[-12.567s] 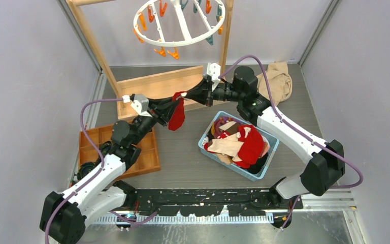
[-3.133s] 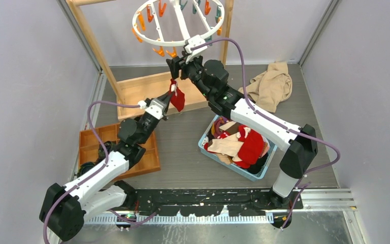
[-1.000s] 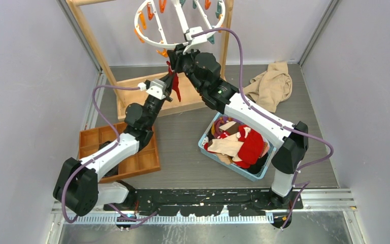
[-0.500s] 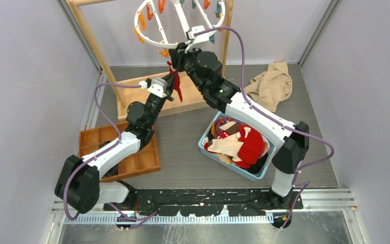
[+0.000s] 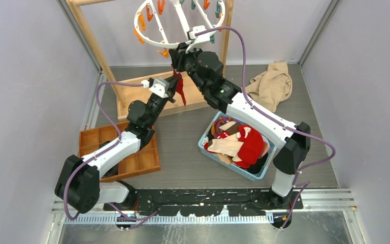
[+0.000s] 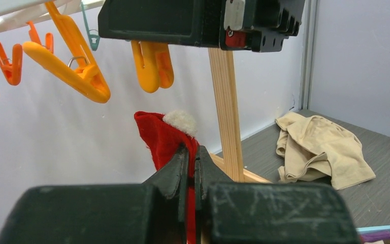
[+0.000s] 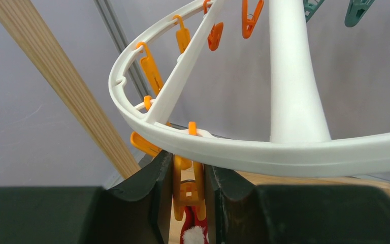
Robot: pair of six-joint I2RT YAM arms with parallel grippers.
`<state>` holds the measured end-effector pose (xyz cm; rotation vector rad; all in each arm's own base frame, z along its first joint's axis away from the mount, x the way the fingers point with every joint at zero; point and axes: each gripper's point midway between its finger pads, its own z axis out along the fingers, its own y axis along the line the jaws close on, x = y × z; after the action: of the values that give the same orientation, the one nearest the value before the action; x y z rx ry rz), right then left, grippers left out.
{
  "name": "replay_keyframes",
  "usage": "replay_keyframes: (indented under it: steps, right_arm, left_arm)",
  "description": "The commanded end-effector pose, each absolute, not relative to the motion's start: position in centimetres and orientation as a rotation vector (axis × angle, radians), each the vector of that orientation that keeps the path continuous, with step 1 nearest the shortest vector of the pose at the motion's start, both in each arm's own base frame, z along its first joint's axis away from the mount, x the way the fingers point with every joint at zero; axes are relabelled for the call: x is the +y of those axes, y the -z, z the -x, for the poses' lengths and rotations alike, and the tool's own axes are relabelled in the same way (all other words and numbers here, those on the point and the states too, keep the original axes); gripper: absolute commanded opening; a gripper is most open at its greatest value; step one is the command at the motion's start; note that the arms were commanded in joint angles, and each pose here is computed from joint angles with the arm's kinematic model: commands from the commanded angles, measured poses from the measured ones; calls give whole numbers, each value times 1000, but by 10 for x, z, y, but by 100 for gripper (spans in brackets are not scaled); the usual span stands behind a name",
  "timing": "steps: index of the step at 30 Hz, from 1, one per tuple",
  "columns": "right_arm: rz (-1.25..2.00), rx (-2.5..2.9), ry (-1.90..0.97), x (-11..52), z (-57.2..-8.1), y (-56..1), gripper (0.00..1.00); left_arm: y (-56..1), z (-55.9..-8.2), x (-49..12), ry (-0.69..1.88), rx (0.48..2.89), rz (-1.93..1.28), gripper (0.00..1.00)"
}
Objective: Clip the socks to the hanger
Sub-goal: Clamp the sock onto the hanger.
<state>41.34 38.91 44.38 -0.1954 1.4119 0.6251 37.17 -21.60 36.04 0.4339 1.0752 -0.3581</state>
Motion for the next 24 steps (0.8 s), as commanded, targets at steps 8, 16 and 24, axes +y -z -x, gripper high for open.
replay_keyframes:
  steps: [8, 16, 24]
  right_arm:
    - [155, 1323, -654, 369, -399, -486, 1]
    - [173, 1324, -630, 368, -401, -483, 1]
    - [189, 1328, -610, 369, -402, -479, 1]
  left_arm:
    - [-403, -376, -221, 359, 984, -437, 0]
    - [-409, -378, -220, 338, 979, -442, 0]
    - [-414, -376, -219, 318, 974, -461, 0]
